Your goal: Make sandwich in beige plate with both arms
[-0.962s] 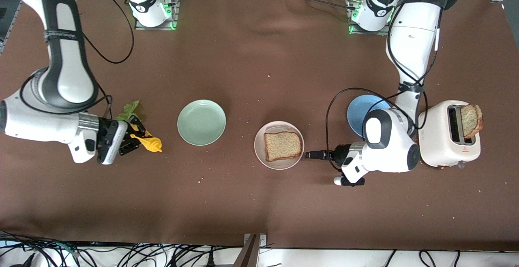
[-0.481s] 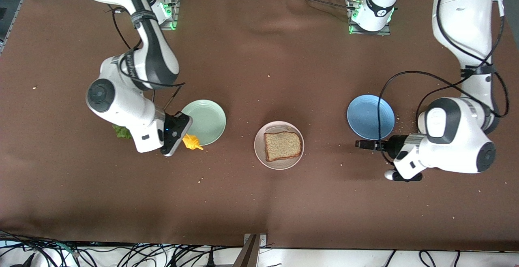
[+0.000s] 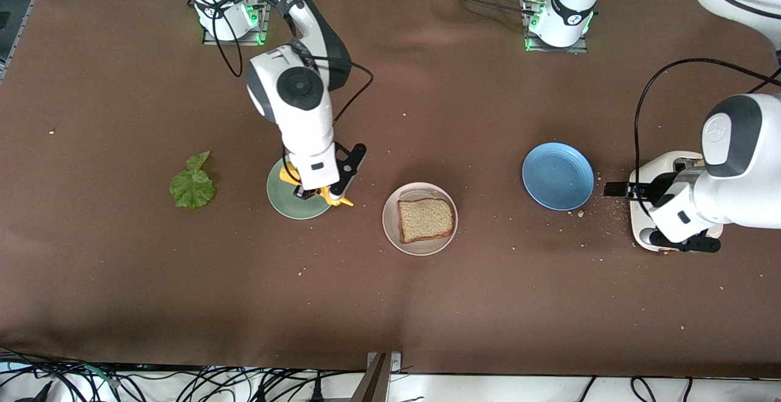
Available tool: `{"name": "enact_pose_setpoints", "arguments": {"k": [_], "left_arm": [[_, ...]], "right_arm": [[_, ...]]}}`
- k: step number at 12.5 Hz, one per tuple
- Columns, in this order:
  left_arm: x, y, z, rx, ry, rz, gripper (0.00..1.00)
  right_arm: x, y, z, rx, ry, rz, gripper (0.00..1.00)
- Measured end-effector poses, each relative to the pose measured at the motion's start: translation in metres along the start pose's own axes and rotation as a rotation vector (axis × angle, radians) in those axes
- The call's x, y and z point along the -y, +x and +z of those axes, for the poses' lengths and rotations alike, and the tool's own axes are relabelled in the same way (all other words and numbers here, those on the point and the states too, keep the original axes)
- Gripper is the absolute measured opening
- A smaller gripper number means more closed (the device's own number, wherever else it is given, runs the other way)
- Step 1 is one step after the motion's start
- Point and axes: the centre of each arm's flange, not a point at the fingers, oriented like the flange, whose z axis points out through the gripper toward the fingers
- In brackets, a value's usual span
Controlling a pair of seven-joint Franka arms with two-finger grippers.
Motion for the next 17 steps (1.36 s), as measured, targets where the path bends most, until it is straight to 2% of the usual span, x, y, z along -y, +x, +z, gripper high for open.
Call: {"name": "enact_pose_setpoints", "arguments": {"k": [2, 6, 10, 13, 15, 17], "left_arm": [[0.003, -0.017, -0.021, 0.0, 0.007, -0.006, 1.0], [0.023, -0.056, -0.071, -0.048, 0.02, -0.043, 1.0], [0.041, -0.075, -0.087, -0.052, 0.014, -0.076, 1.0], [0.05, -0.076, -0.085, -0.048, 0.013, -0.093, 1.0], [0.062, -0.079, -0.086, -0.049, 0.015, -0.115, 1.0], [0.066, -0.08, -0.087, -0.049, 0.015, -0.123, 1.0]], "right_arm": [[0.041, 0.029, 0.004, 0.03, -0.101, -0.137, 0.04], [0.101, 0.061, 0.028, 0.076, -0.197, -0.309, 0.04], [0.111, 0.066, 0.034, 0.08, -0.211, -0.338, 0.04], [0.089, 0.066, 0.017, 0.054, -0.235, -0.296, 0.04], [0.06, 0.058, -0.007, 0.003, -0.206, -0.228, 0.04], [0.028, 0.041, -0.031, -0.059, -0.139, -0.189, 0.04]]}}
